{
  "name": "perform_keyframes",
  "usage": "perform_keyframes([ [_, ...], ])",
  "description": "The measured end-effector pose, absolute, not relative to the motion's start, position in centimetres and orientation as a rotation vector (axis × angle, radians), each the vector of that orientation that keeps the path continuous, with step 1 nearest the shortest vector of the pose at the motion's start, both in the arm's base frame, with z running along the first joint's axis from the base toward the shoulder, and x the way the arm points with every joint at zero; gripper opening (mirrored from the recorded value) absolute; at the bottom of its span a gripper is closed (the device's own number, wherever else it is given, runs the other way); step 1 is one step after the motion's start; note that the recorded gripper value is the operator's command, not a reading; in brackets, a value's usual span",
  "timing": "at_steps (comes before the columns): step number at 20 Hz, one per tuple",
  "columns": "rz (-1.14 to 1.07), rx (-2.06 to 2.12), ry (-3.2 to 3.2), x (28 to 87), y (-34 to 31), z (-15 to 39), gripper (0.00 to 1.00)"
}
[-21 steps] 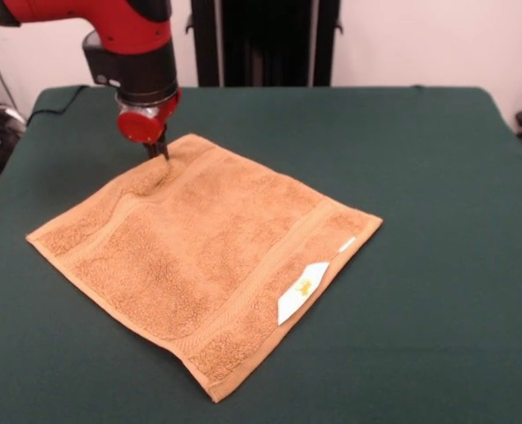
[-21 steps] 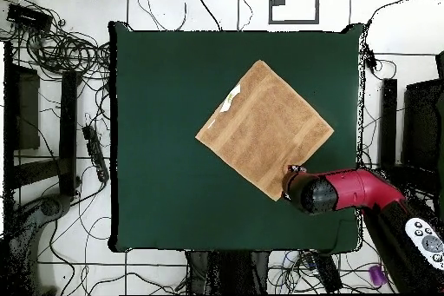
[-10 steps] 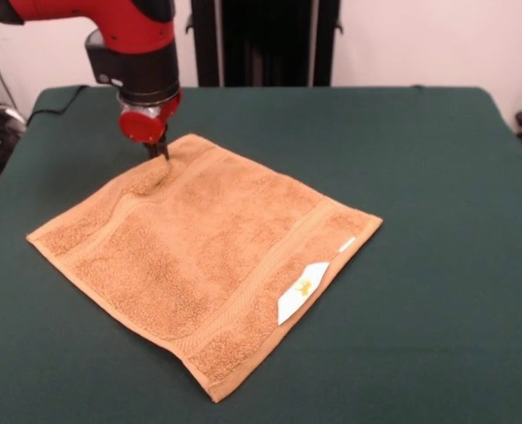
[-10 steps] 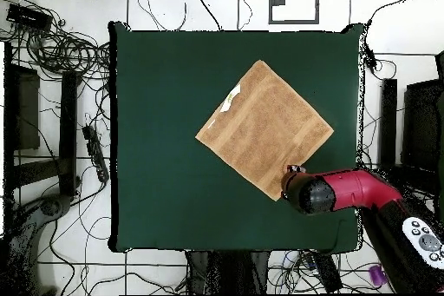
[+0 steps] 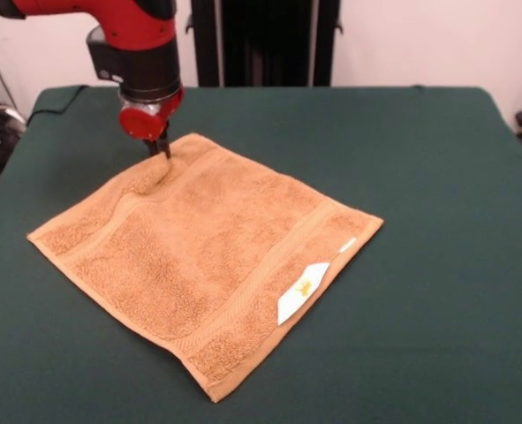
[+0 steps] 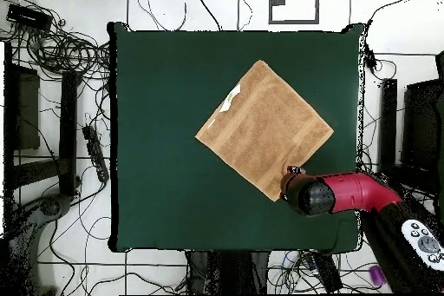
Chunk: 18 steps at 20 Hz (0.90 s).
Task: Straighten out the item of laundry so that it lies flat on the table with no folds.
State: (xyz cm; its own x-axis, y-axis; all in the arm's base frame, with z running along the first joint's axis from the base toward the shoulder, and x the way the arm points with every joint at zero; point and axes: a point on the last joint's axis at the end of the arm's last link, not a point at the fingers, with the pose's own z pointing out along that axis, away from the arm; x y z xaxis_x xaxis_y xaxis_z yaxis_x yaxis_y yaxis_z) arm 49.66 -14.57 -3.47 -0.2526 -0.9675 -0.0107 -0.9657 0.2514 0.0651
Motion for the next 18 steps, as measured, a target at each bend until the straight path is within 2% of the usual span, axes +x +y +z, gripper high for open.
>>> perform_keyframes([
  [18, -0.138, 1.585, -2.550, 48.3, -13.9, 7.5, 1.00],
])
